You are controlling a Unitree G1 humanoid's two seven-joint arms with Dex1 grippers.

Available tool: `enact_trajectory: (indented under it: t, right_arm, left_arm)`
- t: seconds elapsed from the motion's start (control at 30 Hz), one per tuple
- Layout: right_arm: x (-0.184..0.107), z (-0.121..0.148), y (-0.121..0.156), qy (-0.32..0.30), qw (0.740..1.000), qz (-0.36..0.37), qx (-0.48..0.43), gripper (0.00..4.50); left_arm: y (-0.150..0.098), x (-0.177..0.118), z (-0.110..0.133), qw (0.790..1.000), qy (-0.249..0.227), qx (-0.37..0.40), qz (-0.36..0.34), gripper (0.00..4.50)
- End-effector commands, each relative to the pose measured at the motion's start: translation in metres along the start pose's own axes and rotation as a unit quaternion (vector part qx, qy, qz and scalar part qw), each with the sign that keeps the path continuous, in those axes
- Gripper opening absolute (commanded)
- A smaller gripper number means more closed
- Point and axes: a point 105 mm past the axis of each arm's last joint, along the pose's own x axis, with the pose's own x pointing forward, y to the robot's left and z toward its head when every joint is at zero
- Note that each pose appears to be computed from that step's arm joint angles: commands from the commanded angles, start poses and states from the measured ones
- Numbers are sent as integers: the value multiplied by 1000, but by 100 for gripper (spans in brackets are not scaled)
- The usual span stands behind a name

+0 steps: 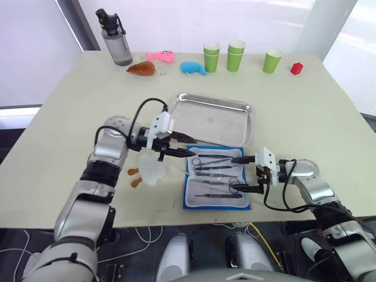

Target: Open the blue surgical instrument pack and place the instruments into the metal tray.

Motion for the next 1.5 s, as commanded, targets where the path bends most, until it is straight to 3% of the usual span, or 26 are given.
enact_trajectory:
  t: [0.03, 0.2, 0.87, 1.0, 1.03, 1.07, 1.5]
  right_arm:
    - [0, -57, 18, 99, 992, 2, 73, 450]
    - [1, -57, 17, 98, 993, -1, 71, 450]
    - [2, -55, 16, 94, 993, -10, 70, 450]
    - [3, -55, 16, 92, 993, -10, 70, 450]
    - [3, -55, 17, 92, 993, -9, 71, 450]
    - [3, -55, 17, 92, 993, -9, 71, 450]
    - [4, -57, 19, 94, 993, -7, 76, 450]
  left_arm:
    - [3, 7, -5, 1000, 21, 13, -18, 189]
    - [3, 18, -23, 998, 48, 2, -30, 189]
    - [8, 30, -47, 996, 91, -14, -12, 189]
    - [7, 31, -49, 996, 91, -15, -15, 99]
    - [7, 31, -49, 996, 91, -15, -15, 26]
    - [7, 31, -49, 996, 91, -15, -13, 8]
    - [16, 23, -34, 997, 80, -4, 5, 8]
